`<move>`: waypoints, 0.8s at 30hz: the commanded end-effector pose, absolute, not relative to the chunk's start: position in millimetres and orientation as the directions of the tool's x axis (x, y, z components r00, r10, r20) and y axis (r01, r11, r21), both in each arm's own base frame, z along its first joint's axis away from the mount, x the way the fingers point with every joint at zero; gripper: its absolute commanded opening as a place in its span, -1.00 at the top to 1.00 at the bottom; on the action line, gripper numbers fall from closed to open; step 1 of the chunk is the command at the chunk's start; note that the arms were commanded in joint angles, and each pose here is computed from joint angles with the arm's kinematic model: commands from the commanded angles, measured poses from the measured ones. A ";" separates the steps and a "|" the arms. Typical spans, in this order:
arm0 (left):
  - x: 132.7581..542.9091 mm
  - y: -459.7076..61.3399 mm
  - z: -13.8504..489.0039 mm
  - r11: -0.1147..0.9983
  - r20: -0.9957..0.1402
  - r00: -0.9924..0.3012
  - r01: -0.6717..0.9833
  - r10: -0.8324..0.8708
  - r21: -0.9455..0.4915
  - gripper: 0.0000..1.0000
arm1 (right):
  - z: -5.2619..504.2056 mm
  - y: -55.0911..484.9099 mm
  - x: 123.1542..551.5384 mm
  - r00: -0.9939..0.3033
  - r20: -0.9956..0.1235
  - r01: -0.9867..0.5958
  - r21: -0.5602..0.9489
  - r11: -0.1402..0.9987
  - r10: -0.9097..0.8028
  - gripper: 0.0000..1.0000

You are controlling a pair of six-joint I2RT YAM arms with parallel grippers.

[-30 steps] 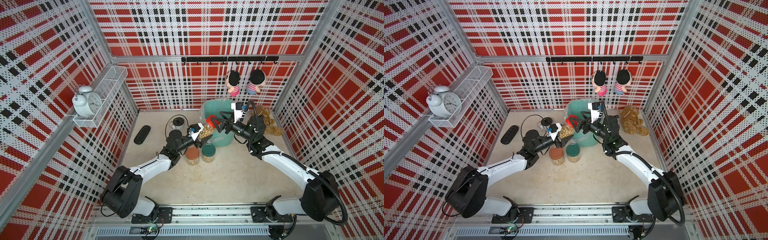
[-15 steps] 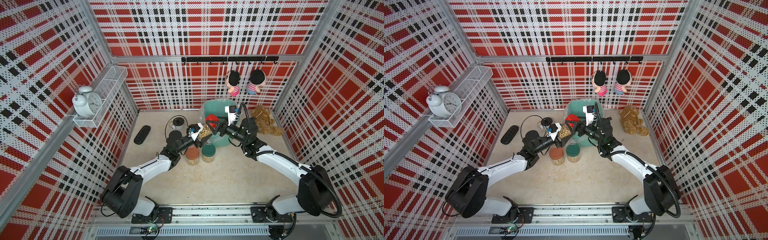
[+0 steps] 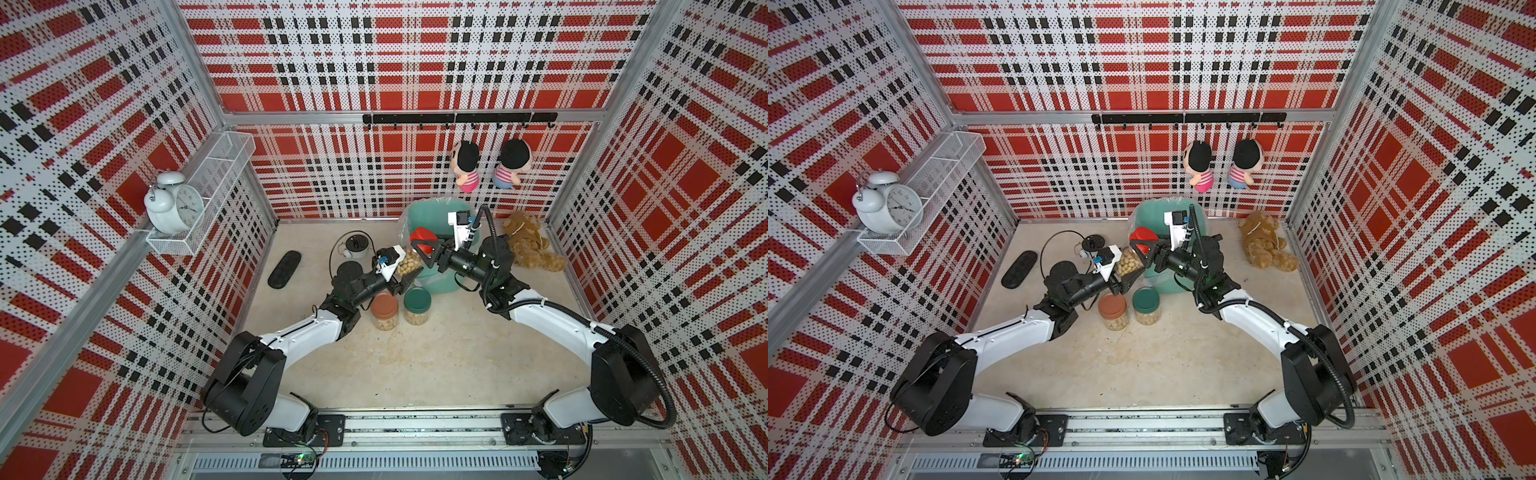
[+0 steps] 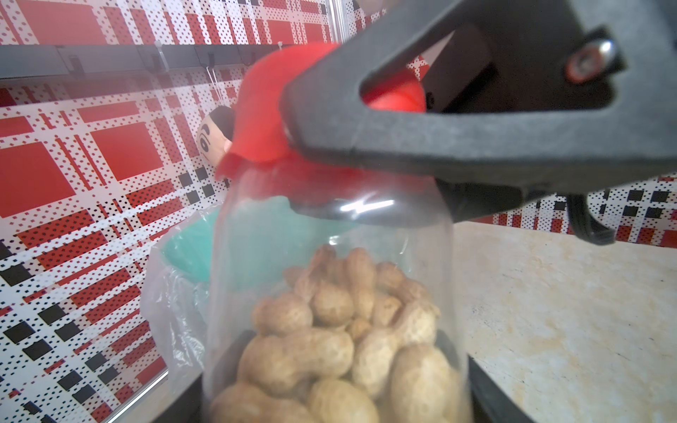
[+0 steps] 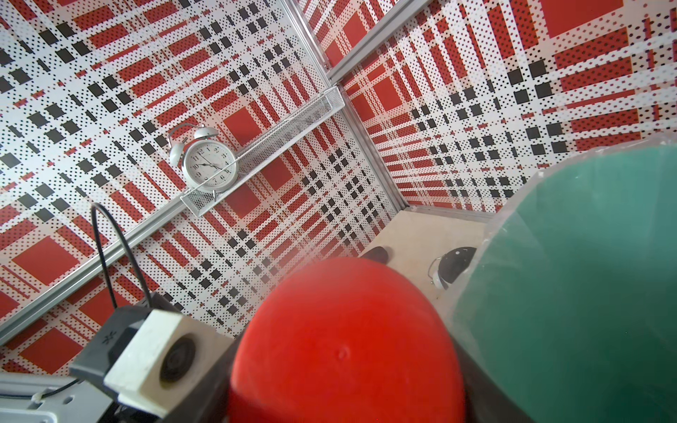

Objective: Empty moldy peanuts from jars
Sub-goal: Unscrew the lid from the jar.

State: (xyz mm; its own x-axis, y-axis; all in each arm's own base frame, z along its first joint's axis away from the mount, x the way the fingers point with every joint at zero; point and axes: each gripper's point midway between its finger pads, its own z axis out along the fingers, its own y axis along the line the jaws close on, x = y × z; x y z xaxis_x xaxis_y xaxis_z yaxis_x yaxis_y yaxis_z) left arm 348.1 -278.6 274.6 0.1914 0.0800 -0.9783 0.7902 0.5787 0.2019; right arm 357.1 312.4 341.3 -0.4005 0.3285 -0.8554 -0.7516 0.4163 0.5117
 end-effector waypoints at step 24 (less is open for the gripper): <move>330.8 -286.9 269.8 0.452 -0.981 0.185 0.871 0.061 0.193 1.00 | 383.9 299.1 332.7 -0.117 -0.969 -0.952 0.172 0.254 0.220 0.46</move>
